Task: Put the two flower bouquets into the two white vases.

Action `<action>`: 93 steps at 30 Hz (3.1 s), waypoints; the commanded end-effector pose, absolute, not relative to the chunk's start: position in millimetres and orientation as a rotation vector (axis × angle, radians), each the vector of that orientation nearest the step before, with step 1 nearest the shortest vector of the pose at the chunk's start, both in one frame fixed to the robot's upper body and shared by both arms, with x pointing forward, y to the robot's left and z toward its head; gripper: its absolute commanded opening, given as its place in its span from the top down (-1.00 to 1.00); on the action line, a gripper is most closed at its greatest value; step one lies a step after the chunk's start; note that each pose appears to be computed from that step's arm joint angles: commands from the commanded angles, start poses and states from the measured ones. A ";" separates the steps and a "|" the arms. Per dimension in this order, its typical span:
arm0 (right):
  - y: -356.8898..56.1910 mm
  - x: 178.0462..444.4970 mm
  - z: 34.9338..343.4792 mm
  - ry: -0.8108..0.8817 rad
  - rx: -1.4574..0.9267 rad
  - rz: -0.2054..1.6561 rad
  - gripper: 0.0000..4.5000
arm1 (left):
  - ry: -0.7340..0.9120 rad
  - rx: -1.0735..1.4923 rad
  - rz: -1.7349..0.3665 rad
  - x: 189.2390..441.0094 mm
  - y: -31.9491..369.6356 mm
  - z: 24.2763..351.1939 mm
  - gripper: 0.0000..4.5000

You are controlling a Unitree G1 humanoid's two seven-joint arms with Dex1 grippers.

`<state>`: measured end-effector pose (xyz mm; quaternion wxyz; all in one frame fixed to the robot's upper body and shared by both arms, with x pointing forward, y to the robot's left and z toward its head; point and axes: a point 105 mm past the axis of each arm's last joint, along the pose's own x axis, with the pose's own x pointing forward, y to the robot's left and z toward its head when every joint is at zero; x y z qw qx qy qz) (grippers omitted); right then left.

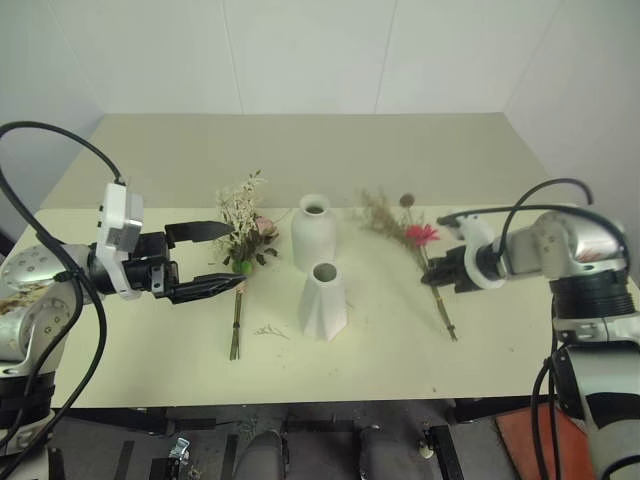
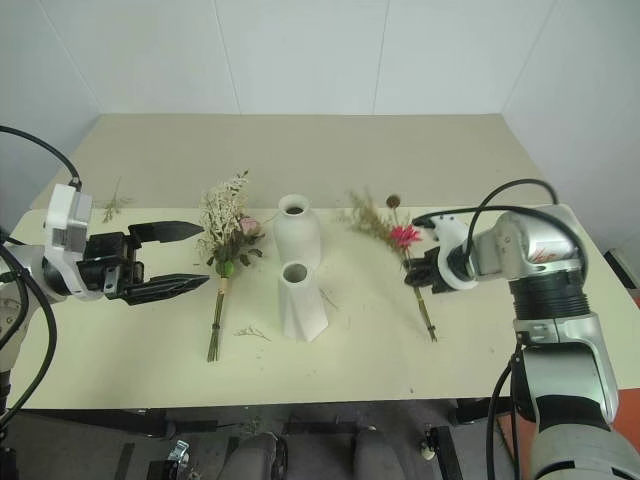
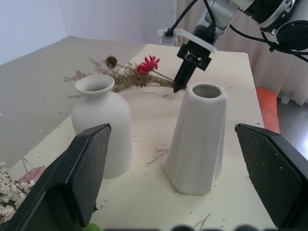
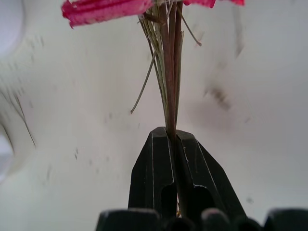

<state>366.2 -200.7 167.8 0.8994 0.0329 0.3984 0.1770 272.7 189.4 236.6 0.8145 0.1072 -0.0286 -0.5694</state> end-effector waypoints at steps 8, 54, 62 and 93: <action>-168.2 398.7 331.4 -0.071 0.229 0.514 0.99 | -0.090 0.262 -1.228 278.9 194.2 256.7 -1.00; -7.1 377.7 292.5 -0.277 0.091 0.853 0.99 | -0.081 0.280 -1.054 288.8 201.9 271.5 -1.00; -4.9 370.6 276.3 -0.265 0.060 0.884 0.73 | -0.080 0.275 -1.066 286.1 203.2 271.0 -1.00; -132.9 310.9 276.2 -0.117 -0.383 1.174 -0.86 | 0.549 0.370 -0.744 307.7 222.2 187.2 -1.00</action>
